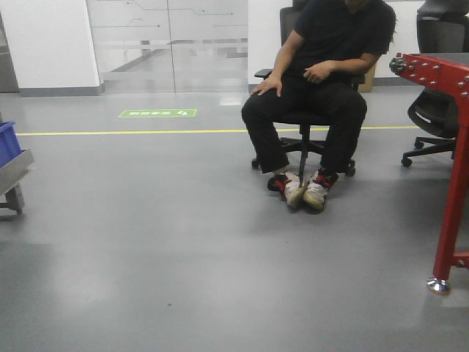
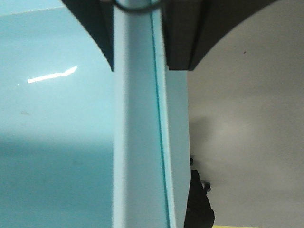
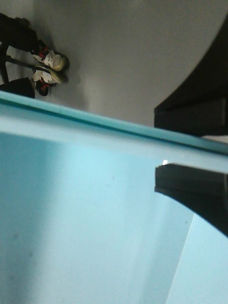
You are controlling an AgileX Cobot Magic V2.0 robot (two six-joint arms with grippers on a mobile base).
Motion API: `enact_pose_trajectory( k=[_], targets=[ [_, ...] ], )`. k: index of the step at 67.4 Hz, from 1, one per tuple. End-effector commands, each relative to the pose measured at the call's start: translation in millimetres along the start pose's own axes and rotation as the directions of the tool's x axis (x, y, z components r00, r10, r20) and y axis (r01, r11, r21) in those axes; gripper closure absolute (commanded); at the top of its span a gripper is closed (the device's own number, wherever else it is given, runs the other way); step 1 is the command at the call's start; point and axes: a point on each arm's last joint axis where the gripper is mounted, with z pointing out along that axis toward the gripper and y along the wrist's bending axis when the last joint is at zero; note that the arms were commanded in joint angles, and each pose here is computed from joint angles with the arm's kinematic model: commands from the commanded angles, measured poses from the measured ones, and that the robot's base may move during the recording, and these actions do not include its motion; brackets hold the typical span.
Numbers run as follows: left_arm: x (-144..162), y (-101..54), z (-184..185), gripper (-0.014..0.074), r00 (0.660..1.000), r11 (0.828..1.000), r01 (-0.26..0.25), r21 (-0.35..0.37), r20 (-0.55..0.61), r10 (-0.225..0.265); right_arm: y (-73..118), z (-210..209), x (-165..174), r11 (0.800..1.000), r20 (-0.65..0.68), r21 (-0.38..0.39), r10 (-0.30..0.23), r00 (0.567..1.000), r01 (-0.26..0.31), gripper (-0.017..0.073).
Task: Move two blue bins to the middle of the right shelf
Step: 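Drive across the floor past the seated person holding the cyan bin, then turn toward the blue-bin shelf and drive up to it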
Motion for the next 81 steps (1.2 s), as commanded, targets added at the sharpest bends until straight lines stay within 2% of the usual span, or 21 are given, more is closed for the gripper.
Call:
enact_pose_trajectory(
  k=[1,81],
  targets=[
    [-18.6,-5.7,-12.7,0.0704,0.986,0.998,0.027,0.062,0.165,-0.037,3.2,-11.4,-9.6,0.999,0.090,-0.019,-0.023,0.996,0.025,0.0713],
    [-18.6,-5.7,-12.7,0.0704,0.986,0.998,0.027,0.062,0.165,-0.037,3.2,-11.4,-9.6,0.999,0.090,-0.019,-0.023,0.996,0.025,0.0713]
  ],
)
